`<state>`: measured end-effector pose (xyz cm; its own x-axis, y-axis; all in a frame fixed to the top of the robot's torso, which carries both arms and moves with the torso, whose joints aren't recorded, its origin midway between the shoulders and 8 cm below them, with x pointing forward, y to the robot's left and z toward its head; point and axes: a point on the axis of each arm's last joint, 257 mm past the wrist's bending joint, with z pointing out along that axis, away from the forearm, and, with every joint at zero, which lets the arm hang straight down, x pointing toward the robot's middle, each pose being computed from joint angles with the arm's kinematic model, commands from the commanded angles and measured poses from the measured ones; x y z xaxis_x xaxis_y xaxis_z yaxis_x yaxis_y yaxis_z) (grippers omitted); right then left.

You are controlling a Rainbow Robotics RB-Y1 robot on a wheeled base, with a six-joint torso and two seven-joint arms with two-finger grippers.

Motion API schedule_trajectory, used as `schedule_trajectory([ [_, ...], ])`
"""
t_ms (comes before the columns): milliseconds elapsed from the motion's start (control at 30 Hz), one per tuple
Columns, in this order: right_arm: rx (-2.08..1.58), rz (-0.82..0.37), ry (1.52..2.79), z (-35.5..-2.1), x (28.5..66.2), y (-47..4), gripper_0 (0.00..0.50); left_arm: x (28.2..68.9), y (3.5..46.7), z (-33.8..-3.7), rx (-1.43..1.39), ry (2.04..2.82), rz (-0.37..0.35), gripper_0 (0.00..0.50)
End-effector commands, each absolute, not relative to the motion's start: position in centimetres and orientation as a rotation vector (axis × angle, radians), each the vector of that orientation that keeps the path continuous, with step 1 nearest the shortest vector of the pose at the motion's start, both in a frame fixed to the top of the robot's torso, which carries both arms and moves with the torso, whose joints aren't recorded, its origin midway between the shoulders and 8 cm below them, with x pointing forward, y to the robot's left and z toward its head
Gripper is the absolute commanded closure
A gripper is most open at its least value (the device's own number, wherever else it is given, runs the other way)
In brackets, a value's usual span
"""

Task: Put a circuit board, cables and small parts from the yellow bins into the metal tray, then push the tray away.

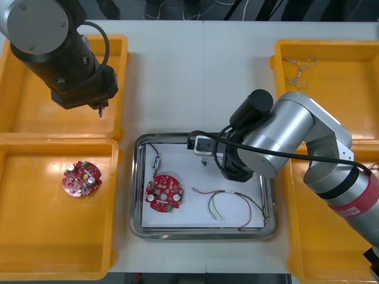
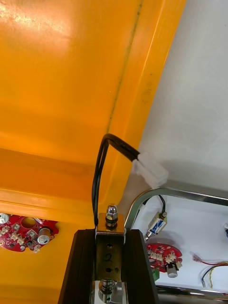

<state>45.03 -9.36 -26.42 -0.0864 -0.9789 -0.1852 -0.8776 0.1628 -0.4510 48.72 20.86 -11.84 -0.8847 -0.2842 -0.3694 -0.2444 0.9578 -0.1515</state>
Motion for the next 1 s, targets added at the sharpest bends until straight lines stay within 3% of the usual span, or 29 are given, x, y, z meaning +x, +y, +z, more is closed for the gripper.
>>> schedule_trajectory([
  [33,-1.786,-0.309,1.971,-26.9,44.5,-8.3,0.500,48.5,22.2,-10.6,-0.313,2.698,-0.119,0.500],
  [67,-1.787,-0.307,1.972,-27.0,44.5,-8.2,0.500,48.6,22.3,-10.6,-0.315,2.697,-0.120,0.500],
  [100,-1.786,-0.305,1.973,-27.0,44.5,-8.2,0.432,48.5,22.2,-10.5,-0.313,2.697,-0.120,0.500],
  [133,-1.787,-0.307,1.972,-27.0,44.5,-8.2,0.272,48.5,22.2,-10.5,-0.311,2.697,-0.120,0.500],
  [200,-1.785,-0.308,1.973,-27.0,44.5,-8.3,0.021,48.5,22.2,-10.6,-0.313,2.699,-0.123,0.500],
  [233,-1.780,-0.308,1.974,-26.9,44.6,-8.3,0.000,48.5,22.2,-10.5,-0.311,2.698,-0.121,0.500],
  [600,-1.750,-0.225,1.959,-25.0,44.1,-7.1,0.000,48.4,22.1,-10.6,-0.311,2.703,-0.126,0.500],
  [1000,-1.724,-0.123,2.064,-19.1,42.4,-9.8,0.000,48.4,21.8,-10.4,-0.303,2.701,-0.137,0.500],
])
